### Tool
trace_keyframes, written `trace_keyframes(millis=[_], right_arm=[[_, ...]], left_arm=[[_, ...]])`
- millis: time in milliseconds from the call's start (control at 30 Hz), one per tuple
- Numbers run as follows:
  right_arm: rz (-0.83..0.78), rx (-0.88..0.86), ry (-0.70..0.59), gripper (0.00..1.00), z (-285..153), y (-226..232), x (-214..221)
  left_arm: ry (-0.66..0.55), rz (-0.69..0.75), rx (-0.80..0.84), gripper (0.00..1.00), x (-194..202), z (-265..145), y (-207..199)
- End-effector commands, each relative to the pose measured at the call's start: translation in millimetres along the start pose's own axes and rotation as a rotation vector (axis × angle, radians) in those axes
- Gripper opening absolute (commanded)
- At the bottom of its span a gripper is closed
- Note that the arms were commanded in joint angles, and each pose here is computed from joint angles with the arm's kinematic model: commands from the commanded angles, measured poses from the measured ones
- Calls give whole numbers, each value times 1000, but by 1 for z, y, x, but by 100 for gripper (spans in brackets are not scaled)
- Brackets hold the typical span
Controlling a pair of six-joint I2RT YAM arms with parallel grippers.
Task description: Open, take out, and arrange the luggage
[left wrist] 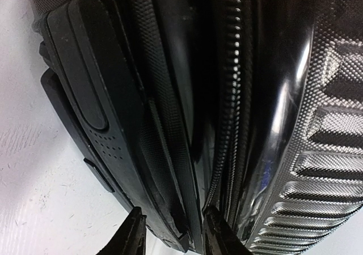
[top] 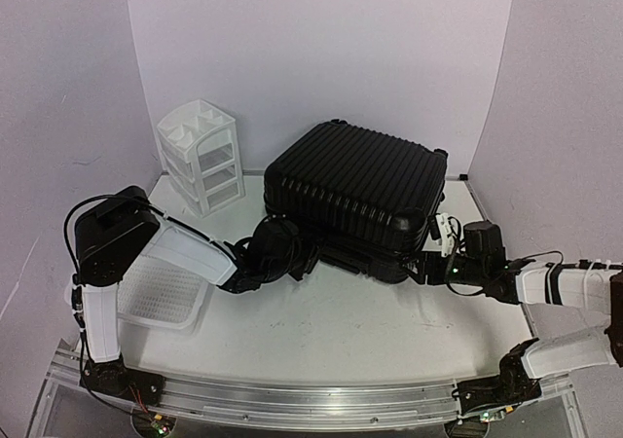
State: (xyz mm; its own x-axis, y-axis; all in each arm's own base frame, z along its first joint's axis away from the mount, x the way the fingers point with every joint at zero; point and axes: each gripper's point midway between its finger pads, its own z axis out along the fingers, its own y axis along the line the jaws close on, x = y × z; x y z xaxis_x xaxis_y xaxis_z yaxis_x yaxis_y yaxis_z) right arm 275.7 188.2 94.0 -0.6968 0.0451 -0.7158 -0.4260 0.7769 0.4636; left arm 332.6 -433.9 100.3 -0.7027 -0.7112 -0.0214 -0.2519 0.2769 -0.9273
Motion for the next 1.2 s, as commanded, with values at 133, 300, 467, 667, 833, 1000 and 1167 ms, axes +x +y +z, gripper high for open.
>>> trace_keyframes(millis=[133, 300, 467, 667, 833, 1000, 1167], right_arm=[[-64, -40, -97, 59, -9, 18, -30], [-70, -33, -104, 59, -13, 17, -30], [-73, -32, -102, 58, -13, 18, -30], [-76, -34, -98, 58, -13, 19, -30], [-76, -27, -94, 58, -13, 16, -28], [-78, -25, -100, 58, -16, 17, -28], [-83, -19, -102, 58, -18, 16, -27]], left_arm=[[-62, -1, -86, 37, -17, 2, 27], [-75, -6, -100, 32, -20, -2, 34], [-89, 1, -103, 31, -22, -6, 35], [-99, 1, -115, 38, -25, -14, 41], [-104, 31, -110, 41, -29, -6, 38], [-53, 49, -72, 43, -17, -9, 20], [-50, 95, 0, 51, -7, -25, -15]])
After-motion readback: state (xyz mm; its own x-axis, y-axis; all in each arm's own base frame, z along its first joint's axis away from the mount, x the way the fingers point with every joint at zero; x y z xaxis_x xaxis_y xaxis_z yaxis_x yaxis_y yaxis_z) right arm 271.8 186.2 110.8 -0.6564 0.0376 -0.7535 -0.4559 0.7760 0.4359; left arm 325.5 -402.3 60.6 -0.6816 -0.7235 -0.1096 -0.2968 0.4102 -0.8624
